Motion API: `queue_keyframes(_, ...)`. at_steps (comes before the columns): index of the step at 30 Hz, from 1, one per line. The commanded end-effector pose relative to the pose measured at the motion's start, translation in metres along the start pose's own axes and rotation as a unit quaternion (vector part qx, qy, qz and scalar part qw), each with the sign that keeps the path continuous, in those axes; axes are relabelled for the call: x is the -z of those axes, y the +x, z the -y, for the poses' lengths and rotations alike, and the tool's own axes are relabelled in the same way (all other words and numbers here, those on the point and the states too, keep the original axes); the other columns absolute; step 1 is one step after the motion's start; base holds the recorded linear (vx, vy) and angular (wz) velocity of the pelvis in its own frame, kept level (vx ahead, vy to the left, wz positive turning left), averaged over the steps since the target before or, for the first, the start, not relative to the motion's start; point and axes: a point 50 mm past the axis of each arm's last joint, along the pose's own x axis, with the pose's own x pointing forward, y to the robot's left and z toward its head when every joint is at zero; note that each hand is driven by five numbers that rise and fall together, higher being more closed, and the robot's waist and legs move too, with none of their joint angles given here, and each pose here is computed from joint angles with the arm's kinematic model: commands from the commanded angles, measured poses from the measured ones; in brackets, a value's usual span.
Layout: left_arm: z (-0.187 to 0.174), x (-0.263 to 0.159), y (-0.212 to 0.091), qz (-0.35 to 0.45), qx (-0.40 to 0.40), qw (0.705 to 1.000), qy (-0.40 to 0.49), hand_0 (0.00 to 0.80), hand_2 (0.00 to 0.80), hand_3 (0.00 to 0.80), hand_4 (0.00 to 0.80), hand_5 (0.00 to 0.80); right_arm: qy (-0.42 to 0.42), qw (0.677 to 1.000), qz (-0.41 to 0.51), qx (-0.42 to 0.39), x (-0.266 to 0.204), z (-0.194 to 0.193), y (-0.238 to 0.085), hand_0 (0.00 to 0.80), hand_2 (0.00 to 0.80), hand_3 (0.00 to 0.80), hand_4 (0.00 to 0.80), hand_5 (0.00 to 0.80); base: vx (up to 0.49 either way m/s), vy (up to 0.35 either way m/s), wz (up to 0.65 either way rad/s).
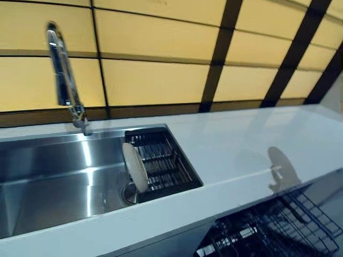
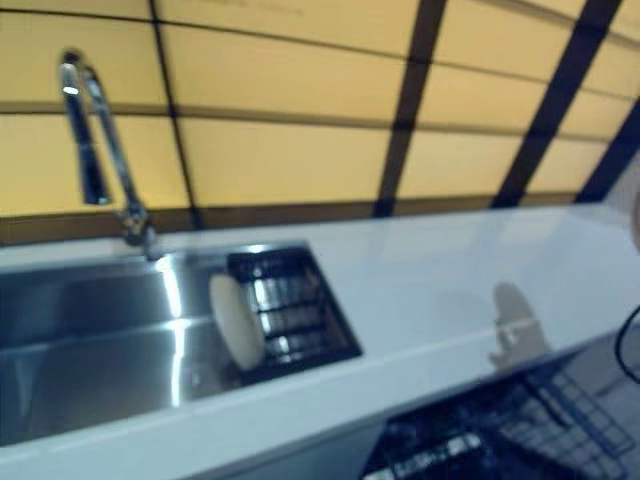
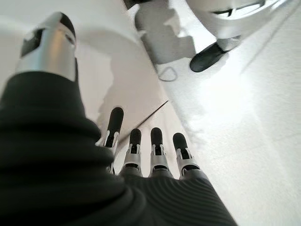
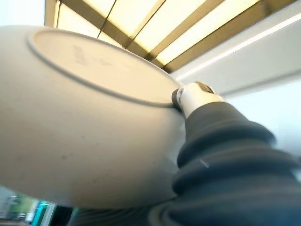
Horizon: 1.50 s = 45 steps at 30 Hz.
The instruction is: Take plates into dishwasher
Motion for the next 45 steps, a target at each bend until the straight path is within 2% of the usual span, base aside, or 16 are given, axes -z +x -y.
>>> queue_keyframes(1, -0.031, -0.03, 0.001, 0.061, -0.05, 0.997, -0.01, 0.0, 0.0, 0.0, 0.0, 0.0, 0.082, 0.994, 0.062, -0.019, -0.026, -0.013, -0.005, 0.8, 0.8, 0.8, 0.8, 0.8, -0.238, -0.185, -1.4)
queue_keyframes(3, -0.035, -0.031, 0.001, 0.066, -0.057, 0.996, -0.009, 0.0, 0.0, 0.0, 0.0, 0.0, 0.088, 0.994, 0.062, -0.034, -0.026, -0.021, -0.007, 0.8, 0.8, 0.8, 0.8, 0.8, -0.181, -0.165, -2.03)
queue_keyframes(7, -0.04, -0.033, 0.001, 0.07, -0.064, 0.995, -0.011, 0.0, 0.0, 0.0, 0.0, 0.0, 0.092, 0.993, 0.06, -0.05, -0.027, -0.029, -0.006, 0.8, 0.8, 0.8, 0.8, 0.8, -0.159, -0.187, -0.37)
queue_keyframes(12, -0.043, -0.038, 0.0, 0.083, -0.082, 0.993, -0.028, 0.0, 0.0, 0.0, 0.0, 0.0, 0.116, 0.988, 0.044, -0.093, -0.022, -0.046, -0.01, 0.8, 0.8, 0.8, 0.8, 0.8, -0.179, -0.369, -0.95)
queue_keyframes(18, -0.025, -0.057, 0.001, 0.127, -0.049, 0.991, -0.012, 0.0, 0.0, 0.0, 0.0, 0.0, 0.135, 0.981, 0.047, -0.131, -0.019, -0.056, -0.025, 0.8, 0.8, 0.8, 0.8, 0.8, -0.105, -0.265, -0.63)
queue_keyframes(25, -0.008, -0.066, 0.002, 0.141, -0.03, 0.99, 0.003, 0.0, 0.0, 0.0, 0.0, 0.0, 0.135, 0.974, 0.054, -0.176, -0.022, -0.071, -0.04, 0.8, 0.8, 0.8, 0.8, 0.8, -0.109, -0.169, -0.11)
queue_keyframes(30, -0.005, -0.054, 0.002, 0.123, -0.025, 0.992, -0.008, 0.0, 0.0, 0.0, 0.0, 0.0, 0.116, 0.965, 0.045, -0.233, -0.016, -0.089, -0.05, 0.8, 0.8, 0.8, 0.8, 0.8, -0.025, -0.066, 0.07)
queue_keyframes(37, -0.006, -0.044, 0.003, 0.1, -0.026, 0.994, -0.032, 0.0, 0.0, 0.0, 0.0, 0.0, 0.091, 0.941, 0.049, -0.322, -0.013, -0.119, -0.068, 0.8, 0.8, 0.8, 0.8, 0.8, -0.003, 0.018, -0.15)
queue_keyframes(45, -0.007, -0.059, 0.002, 0.129, -0.025, 0.991, -0.037, 0.0, 0.0, 0.0, 0.0, 0.0, 0.043, 0.907, 0.042, -0.416, -0.008, -0.139, -0.089, 0.8, 0.8, 0.8, 0.8, 0.8, -0.025, 0.024, 0.05)
